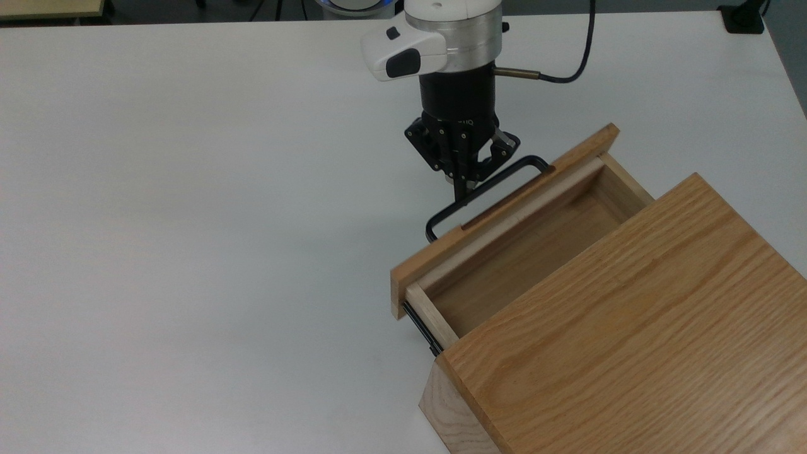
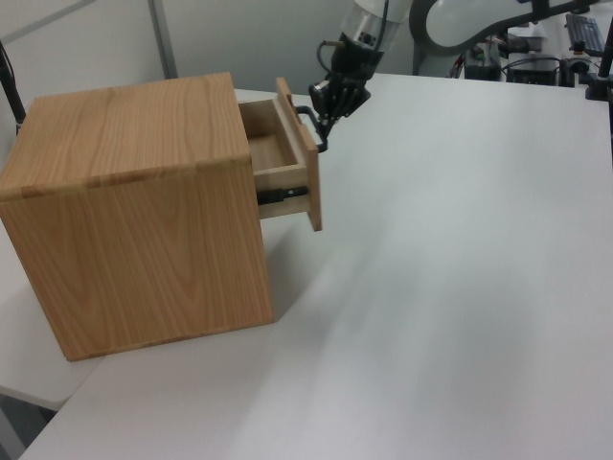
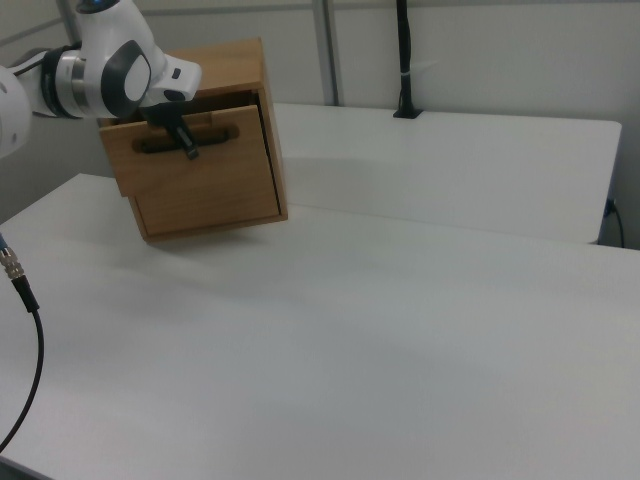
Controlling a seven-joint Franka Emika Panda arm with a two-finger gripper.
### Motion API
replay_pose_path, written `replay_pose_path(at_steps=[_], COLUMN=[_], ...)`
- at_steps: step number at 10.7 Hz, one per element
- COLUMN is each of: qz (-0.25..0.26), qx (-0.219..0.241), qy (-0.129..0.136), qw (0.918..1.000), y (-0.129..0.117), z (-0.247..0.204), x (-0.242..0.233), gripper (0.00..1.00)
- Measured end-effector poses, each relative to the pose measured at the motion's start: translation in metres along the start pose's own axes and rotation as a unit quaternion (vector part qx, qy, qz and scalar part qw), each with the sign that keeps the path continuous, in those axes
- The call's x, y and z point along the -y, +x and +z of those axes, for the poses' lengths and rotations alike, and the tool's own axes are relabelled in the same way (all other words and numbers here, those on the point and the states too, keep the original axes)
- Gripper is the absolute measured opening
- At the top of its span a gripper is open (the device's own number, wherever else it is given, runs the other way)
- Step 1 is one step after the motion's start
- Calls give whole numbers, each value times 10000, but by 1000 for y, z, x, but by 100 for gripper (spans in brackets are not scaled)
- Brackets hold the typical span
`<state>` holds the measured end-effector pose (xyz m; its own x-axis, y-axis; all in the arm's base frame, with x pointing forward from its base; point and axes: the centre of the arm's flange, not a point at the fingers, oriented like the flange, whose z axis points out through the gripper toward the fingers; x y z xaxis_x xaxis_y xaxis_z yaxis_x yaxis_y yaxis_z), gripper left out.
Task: Close the drawer by sliding it
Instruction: 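Push the drawer by its handle into the wooden cabinet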
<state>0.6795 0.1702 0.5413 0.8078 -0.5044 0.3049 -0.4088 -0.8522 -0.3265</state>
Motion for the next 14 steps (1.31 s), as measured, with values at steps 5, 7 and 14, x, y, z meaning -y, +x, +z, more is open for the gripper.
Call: replay_pose_path(at_steps=[5,7,14], qz=[878,1118,1729], qx=[-352,-466,-718], qy=[581,764,1164], qw=[9938,9897,9754], y=[1,3,6], z=[21,27,46], x=[25,30,41], gripper=[0,0,0])
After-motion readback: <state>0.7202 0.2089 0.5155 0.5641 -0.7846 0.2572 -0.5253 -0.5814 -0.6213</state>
